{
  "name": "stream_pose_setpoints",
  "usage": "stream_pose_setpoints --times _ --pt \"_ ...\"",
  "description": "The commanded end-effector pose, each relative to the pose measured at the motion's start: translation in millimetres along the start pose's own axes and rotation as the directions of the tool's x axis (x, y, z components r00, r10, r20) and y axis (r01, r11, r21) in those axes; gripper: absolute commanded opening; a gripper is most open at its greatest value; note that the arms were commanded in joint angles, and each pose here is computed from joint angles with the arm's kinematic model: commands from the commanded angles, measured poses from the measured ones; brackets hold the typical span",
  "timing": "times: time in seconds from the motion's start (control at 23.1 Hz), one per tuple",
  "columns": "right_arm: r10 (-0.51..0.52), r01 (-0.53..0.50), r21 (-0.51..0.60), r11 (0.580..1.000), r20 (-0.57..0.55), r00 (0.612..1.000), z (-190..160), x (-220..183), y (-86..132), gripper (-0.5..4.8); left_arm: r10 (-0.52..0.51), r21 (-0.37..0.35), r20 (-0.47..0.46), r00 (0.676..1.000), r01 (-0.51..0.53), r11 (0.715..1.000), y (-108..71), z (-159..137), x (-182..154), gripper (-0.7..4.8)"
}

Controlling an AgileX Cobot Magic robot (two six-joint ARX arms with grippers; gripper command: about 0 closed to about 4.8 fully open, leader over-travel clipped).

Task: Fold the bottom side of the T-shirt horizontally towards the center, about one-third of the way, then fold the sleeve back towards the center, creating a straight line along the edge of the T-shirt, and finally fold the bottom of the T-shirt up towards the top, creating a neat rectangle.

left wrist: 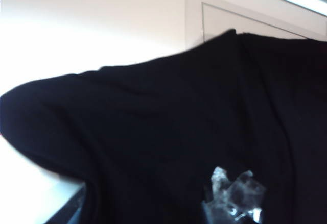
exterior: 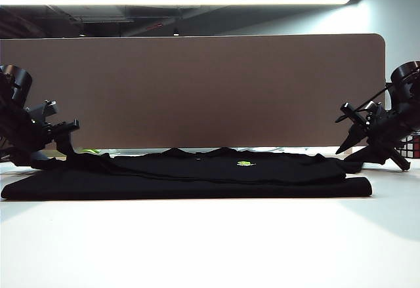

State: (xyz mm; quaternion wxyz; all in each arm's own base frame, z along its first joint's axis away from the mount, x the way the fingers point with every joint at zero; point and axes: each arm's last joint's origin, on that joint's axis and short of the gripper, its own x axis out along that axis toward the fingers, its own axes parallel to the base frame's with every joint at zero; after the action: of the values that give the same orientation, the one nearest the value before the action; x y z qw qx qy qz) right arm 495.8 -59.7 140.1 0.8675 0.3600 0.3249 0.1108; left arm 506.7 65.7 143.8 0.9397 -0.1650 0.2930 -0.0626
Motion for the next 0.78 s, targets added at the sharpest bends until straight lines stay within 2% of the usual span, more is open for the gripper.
stream_pose_setpoints --times 0.04,0.09,0.13,0.17,0.26,0.3,0.39,0.61,0.69,0.78 --pt "-0.036 0.036 0.015 0.999 -0.002 0.999 -5 5 -1 0.89 -0.009 -0.022 -0.061 0.998 0.008 1.0 1.0 -9 3 2.56" --pt "-0.036 0.036 0.015 0.999 -0.002 0.999 -5 5 -1 0.8 -0.007 -0.017 -0.065 0.998 0.006 1.0 1.2 -10 3 2.29" --pt "-0.028 0.028 0.014 1.0 -0.004 1.0 -5 5 -1 0.25 -0.007 -0.014 -0.067 0.998 0.006 1.0 1.6 -10 3 1.69" --pt "-0.011 0.011 0.009 1.0 -0.006 1.0 -5 5 0 -0.09 -0.009 -0.014 -0.067 0.998 0.008 1.0 2.2 -10 2 1.42" --pt "0.018 -0.018 -0.019 1.0 0.0 1.0 -4 6 4 -0.09 -0.047 0.024 -0.069 0.997 0.048 0.999 3.6 -9 1 0.68" --pt "0.054 -0.054 -0.051 0.997 0.005 0.999 -4 7 8 -0.09 -0.079 0.056 -0.071 0.994 0.083 0.995 5.8 -8 0 -0.11" --pt "0.095 -0.095 -0.071 0.993 0.007 0.995 0 7 13 -0.09 -0.134 0.085 -0.065 0.989 0.139 0.987 3.7 -3 -2 -0.05" --pt "0.196 -0.198 -0.105 0.975 -0.024 0.98 14 4 35 -0.09 -0.175 0.148 -0.005 0.985 0.174 0.974 -10.3 20 -19 -0.05" --pt "0.195 -0.198 -0.119 0.973 -0.037 0.98 18 3 42 -0.09 -0.19 0.214 0.019 0.982 0.182 0.96 -22.5 30 -28 -0.05" --pt "0.154 -0.16 -0.145 0.976 -0.053 0.987 19 -2 46 -0.09 -0.207 0.239 0.034 0.978 0.193 0.952 -32.8 35 -31 -0.05"
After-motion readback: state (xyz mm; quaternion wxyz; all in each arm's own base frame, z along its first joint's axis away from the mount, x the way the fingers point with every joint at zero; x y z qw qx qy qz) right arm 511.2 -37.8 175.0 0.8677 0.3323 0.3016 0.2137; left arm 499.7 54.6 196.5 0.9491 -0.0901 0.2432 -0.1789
